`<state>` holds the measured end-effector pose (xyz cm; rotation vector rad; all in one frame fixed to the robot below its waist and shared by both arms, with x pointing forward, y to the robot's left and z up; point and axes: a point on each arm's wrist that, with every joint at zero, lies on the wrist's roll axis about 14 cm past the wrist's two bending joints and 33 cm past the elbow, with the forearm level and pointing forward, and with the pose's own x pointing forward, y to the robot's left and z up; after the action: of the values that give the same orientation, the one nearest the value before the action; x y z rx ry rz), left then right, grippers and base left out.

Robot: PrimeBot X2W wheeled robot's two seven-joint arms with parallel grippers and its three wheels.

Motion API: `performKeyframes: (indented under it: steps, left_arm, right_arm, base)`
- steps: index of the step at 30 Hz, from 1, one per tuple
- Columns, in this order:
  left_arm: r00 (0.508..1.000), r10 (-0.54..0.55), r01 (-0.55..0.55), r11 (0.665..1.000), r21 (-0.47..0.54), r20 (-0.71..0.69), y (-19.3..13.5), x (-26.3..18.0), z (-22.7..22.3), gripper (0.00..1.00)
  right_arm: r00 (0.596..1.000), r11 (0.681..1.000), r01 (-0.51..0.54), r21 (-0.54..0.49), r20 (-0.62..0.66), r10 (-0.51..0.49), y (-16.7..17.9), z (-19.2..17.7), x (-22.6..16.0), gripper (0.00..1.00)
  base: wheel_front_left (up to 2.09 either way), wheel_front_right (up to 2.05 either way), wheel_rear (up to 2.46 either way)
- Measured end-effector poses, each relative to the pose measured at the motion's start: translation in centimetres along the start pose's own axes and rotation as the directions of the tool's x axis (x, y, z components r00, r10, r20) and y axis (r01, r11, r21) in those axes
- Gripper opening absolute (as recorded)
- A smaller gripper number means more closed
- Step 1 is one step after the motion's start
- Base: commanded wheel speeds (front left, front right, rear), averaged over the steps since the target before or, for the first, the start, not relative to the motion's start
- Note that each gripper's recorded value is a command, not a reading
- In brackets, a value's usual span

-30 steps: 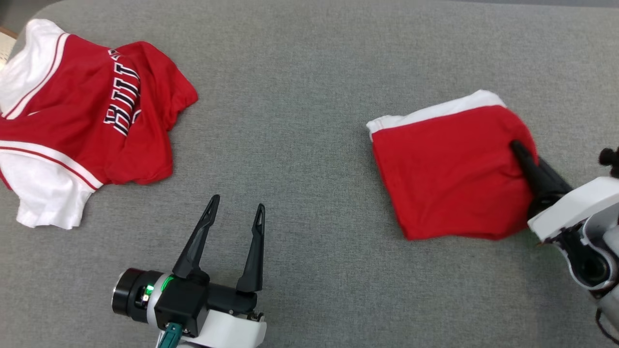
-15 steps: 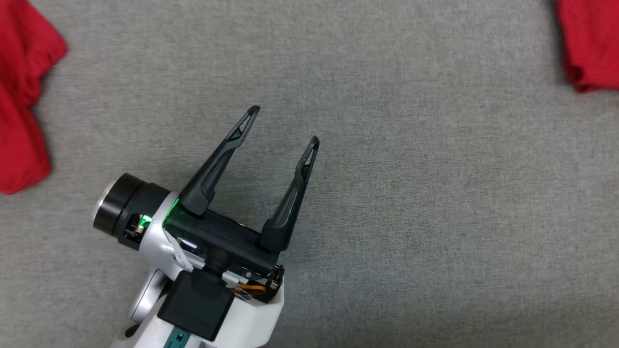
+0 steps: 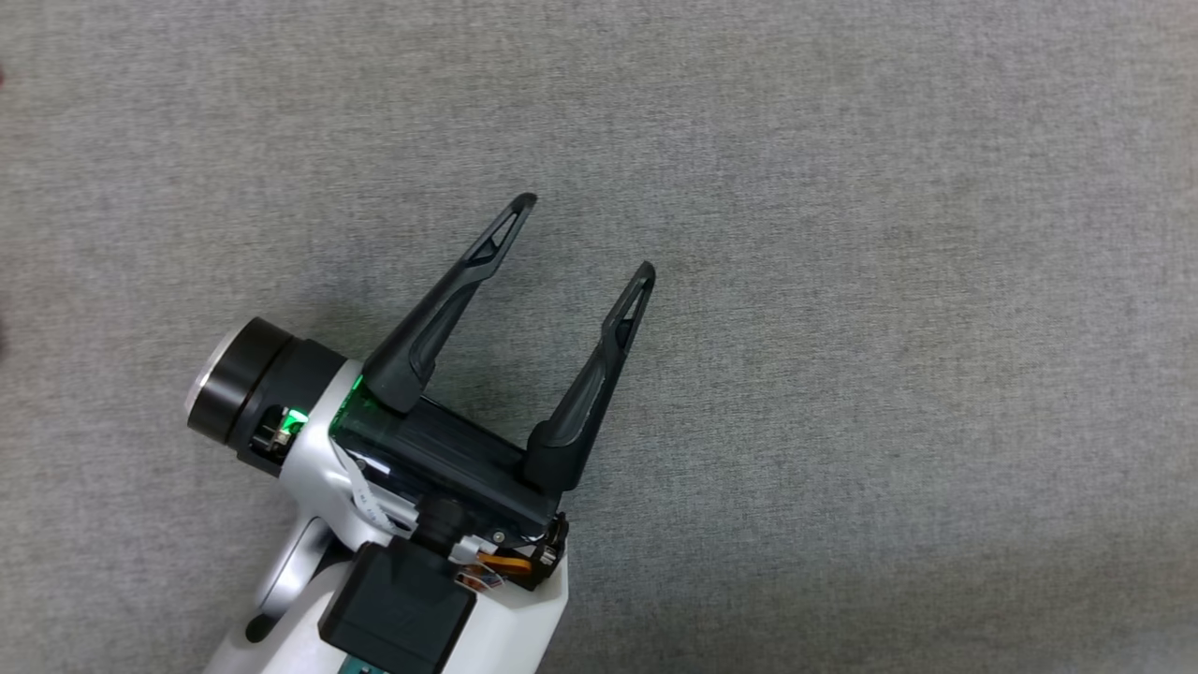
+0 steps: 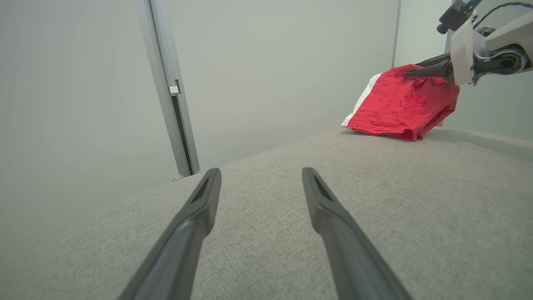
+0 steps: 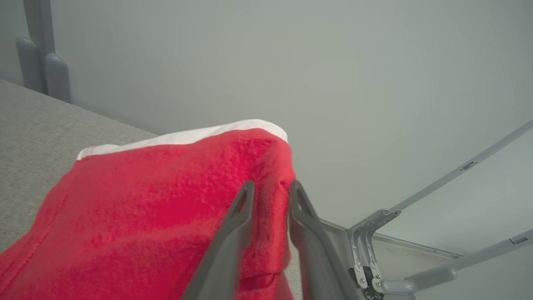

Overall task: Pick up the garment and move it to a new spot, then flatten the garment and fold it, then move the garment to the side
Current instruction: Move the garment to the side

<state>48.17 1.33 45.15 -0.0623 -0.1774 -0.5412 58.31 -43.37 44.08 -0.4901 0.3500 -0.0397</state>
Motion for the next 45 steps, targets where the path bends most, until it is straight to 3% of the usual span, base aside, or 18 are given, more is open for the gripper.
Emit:
performKeyframes:
  steps: [6,12,17,21,25,27,30,34,37,45]
  left_arm:
    - [0.998,0.054,-0.054,0.999,0.007,0.015,0.7,-0.3,1.5,1.0]
    - [0.988,0.154,-0.154,0.988,0.003,-0.014,2.0,-2.0,3.1,1.0]
    - [0.965,0.256,-0.257,0.966,-0.011,-0.05,3.2,-4.5,4.4,1.0]
    - [0.92,0.376,-0.381,0.924,-0.025,-0.111,4.7,-7.9,4.4,1.0]
    - [0.886,0.445,-0.452,0.892,-0.028,-0.127,5.6,-10.9,5.3,1.0]
    - [0.877,0.467,-0.471,0.882,-0.018,-0.111,5.9,-12.1,6.3,1.0]
    - [0.861,0.5,-0.502,0.865,0.01,-0.093,6.1,-14.4,7.5,1.0]
    - [0.868,0.493,-0.492,0.87,0.04,-0.061,4.9,-16.5,9.2,1.0]
    - [0.867,0.497,-0.495,0.868,0.045,-0.038,4.2,-17.8,10.2,1.0]
    - [0.853,0.518,-0.519,0.855,-0.004,-0.067,3.9,-19.5,9.6,1.0]
  right_arm:
    - [0.991,0.995,0.033,-0.098,0.133,-0.02,0.5,4.6,1.6,1.0]
    - [0.963,0.982,-0.184,0.051,0.209,0.17,12.9,4.7,-1.0,1.0]
    - [0.926,0.926,-0.304,0.222,0.298,0.232,19.9,6.8,-5.8,1.0]
    - [0.909,0.867,-0.337,0.368,0.368,0.197,22.7,9.0,-10.2,1.0]
    - [0.895,0.822,-0.371,0.432,0.402,0.193,25.1,10.1,-14.9,1.0]
    - [0.883,0.807,-0.388,0.444,0.431,0.187,25.8,11.0,-17.1,1.0]
    - [0.858,0.81,-0.411,0.419,0.478,0.188,26.4,12.3,-20.4,1.0]
    - [0.872,0.805,-0.406,0.433,0.447,0.199,27.1,10.2,-24.3,1.0]
    - [0.88,0.801,-0.368,0.473,0.454,0.137,25.6,10.0,-25.9,1.0]
    - [0.895,0.798,-0.33,0.504,0.435,0.095,24.5,8.7,-27.7,1.0]
  base:
    - [0.0,0.0,0.0]
    - [0.0,0.0,0.0]
    - [0.0,0.0,0.0]
    - [0.0,0.0,0.0]
    - [0.0,0.0,0.0]
    - [0.0,0.0,0.0]
    - [0.0,0.0,0.0]
    - [0.0,0.0,0.0]
    - [0.0,0.0,0.0]
    - [0.0,0.0,0.0]
